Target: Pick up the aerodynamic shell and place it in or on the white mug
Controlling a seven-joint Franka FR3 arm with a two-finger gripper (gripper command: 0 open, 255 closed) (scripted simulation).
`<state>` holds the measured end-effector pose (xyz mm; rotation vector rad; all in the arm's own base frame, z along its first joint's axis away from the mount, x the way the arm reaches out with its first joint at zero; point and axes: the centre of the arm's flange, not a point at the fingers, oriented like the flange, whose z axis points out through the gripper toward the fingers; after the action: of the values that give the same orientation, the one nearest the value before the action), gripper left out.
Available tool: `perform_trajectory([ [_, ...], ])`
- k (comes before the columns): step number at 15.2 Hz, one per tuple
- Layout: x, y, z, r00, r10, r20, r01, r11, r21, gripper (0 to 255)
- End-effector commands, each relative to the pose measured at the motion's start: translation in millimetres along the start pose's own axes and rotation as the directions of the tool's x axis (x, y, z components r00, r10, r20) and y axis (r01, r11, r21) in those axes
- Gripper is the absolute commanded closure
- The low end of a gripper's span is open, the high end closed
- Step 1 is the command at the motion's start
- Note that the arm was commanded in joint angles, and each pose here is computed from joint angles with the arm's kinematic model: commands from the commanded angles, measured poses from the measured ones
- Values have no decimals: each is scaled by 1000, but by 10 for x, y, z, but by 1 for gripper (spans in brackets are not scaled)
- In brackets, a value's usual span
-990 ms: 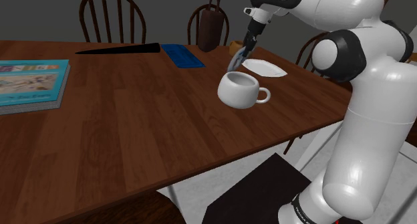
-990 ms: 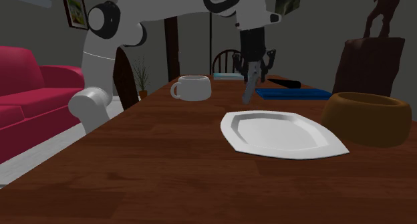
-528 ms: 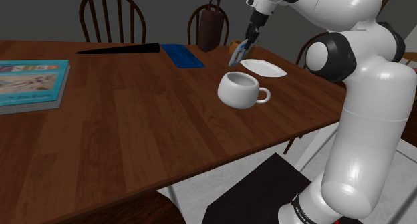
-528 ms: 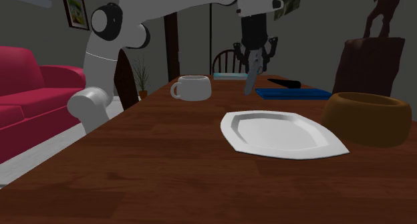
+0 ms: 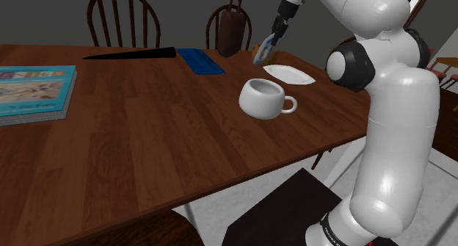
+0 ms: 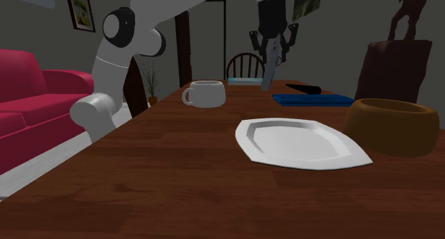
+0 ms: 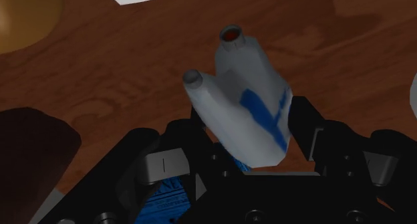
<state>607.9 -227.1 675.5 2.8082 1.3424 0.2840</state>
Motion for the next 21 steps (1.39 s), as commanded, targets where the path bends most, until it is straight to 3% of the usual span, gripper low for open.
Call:
perform_trajectory([
  [1, 16, 4, -105, 1000, -1, 0, 1, 1000, 0, 255],
  [5, 44, 21, -286, 1000, -1, 0, 1, 1000, 0, 255],
  [21, 173, -2050, -680, 1000, -1, 0, 1, 1000, 0, 255],
])
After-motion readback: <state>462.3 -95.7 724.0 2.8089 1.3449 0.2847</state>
